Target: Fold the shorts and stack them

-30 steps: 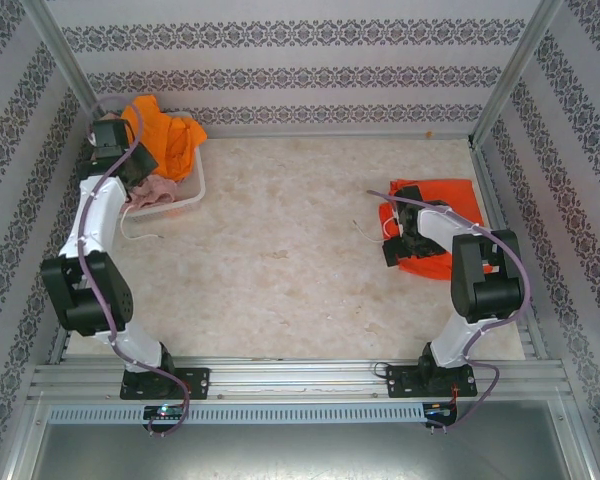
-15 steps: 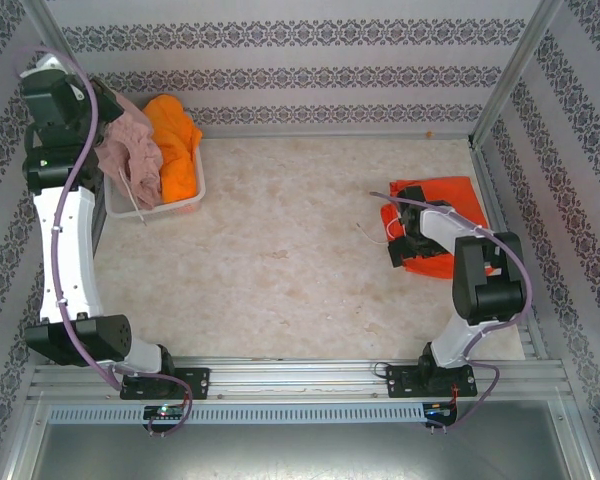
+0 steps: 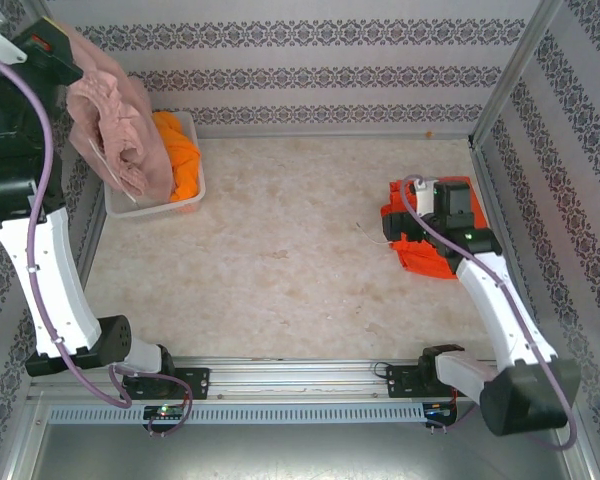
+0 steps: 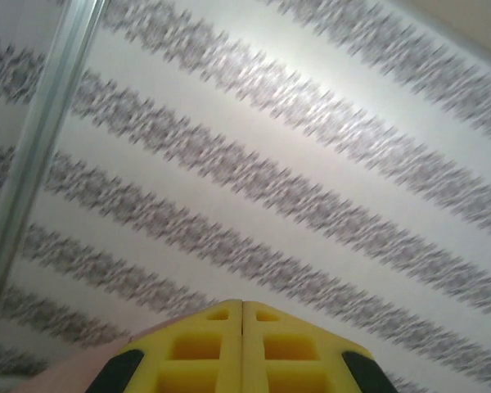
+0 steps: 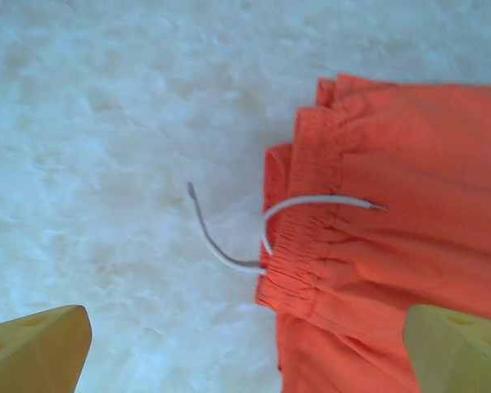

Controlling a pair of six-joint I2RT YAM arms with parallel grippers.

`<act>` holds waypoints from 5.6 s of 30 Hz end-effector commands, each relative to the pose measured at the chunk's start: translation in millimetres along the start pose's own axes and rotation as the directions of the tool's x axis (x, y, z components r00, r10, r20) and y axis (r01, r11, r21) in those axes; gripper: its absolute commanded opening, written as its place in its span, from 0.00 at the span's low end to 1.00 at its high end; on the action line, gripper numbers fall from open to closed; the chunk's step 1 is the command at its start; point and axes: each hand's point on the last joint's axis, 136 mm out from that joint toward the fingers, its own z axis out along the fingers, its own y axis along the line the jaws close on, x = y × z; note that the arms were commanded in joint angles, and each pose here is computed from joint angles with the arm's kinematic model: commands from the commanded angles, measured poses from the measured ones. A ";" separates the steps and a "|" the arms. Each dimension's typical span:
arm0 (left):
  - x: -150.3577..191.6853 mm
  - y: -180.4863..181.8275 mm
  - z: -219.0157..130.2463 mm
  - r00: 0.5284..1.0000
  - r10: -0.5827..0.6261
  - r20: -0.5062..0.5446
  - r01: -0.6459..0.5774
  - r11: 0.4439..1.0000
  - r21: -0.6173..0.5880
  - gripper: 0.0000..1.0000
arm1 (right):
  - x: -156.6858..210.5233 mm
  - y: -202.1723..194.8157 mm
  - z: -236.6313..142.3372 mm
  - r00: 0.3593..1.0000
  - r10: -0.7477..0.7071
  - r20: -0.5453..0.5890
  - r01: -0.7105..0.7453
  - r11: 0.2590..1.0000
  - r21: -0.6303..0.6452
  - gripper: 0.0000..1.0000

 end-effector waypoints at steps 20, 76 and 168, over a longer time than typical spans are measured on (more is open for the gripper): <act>126.6 -191.2 29.1 0.931 -0.078 -0.356 0.282 0.773 0.568 0.00 | -34.6 65.3 -61.2 0.922 0.217 0.321 -0.081 0.918 -0.387 0.95; 373.8 -177.3 25.2 0.755 0.020 -0.655 0.308 0.872 0.381 0.00 | 26.2 191.8 121.1 0.994 -0.113 -0.003 0.100 0.887 -0.450 0.02; 595.0 139.9 -236.0 0.333 -0.319 -0.887 -0.105 0.923 -0.371 0.64 | 161.5 33.8 73.8 0.757 0.517 -0.401 -0.549 0.835 0.039 0.57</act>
